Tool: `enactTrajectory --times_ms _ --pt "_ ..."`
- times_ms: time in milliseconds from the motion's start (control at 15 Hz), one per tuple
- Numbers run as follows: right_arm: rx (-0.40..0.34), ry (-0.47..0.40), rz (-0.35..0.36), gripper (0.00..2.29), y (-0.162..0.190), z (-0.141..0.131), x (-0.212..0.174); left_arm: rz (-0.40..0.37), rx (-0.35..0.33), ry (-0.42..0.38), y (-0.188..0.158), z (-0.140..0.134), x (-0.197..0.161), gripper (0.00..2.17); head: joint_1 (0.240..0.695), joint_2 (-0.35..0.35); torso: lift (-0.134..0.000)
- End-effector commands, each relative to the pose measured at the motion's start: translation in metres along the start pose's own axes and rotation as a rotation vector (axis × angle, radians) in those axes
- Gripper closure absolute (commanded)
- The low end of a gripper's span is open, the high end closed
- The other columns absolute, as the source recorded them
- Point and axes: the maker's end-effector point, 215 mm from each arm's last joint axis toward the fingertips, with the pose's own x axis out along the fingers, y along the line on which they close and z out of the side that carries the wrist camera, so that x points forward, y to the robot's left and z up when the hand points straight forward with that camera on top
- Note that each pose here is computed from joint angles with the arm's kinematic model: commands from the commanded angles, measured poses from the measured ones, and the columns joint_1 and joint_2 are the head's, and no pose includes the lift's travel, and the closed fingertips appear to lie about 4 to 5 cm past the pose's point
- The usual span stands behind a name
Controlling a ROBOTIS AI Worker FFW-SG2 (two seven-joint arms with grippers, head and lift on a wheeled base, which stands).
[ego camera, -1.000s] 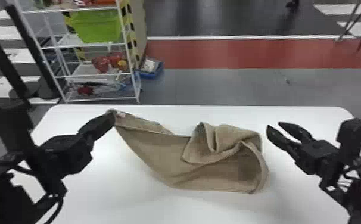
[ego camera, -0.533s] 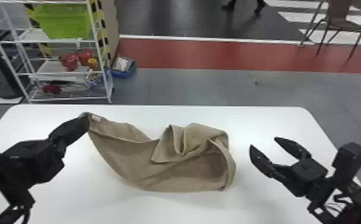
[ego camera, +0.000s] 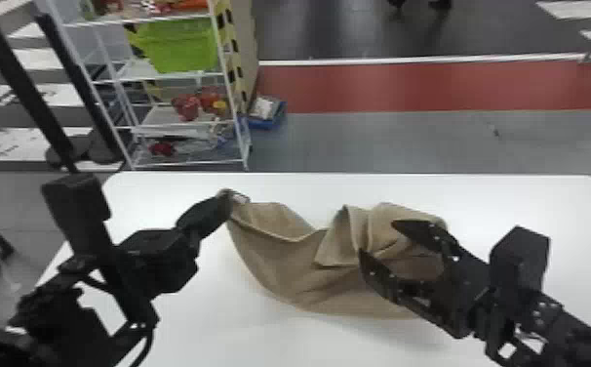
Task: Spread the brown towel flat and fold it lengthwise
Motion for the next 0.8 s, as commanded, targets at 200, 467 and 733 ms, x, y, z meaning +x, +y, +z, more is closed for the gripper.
enactTrajectory --times_ms 200,467,733 --pt "-0.104 0.131 -0.001 0.49 0.015 -0.022 0.039 -0.004 0.002 0.004 0.002 -0.001 0.000 1.86 0.695 0.216 -0.123" --pt "-0.101 0.205 -0.038 0.49 -0.004 -0.051 0.042 -0.010 0.005 0.003 0.003 0.000 -0.001 1.86 0.695 0.218 -0.123" --pt "-0.083 0.247 -0.069 0.50 -0.027 -0.069 0.044 -0.008 0.003 0.003 0.004 -0.001 -0.001 1.86 0.695 0.195 -0.123"
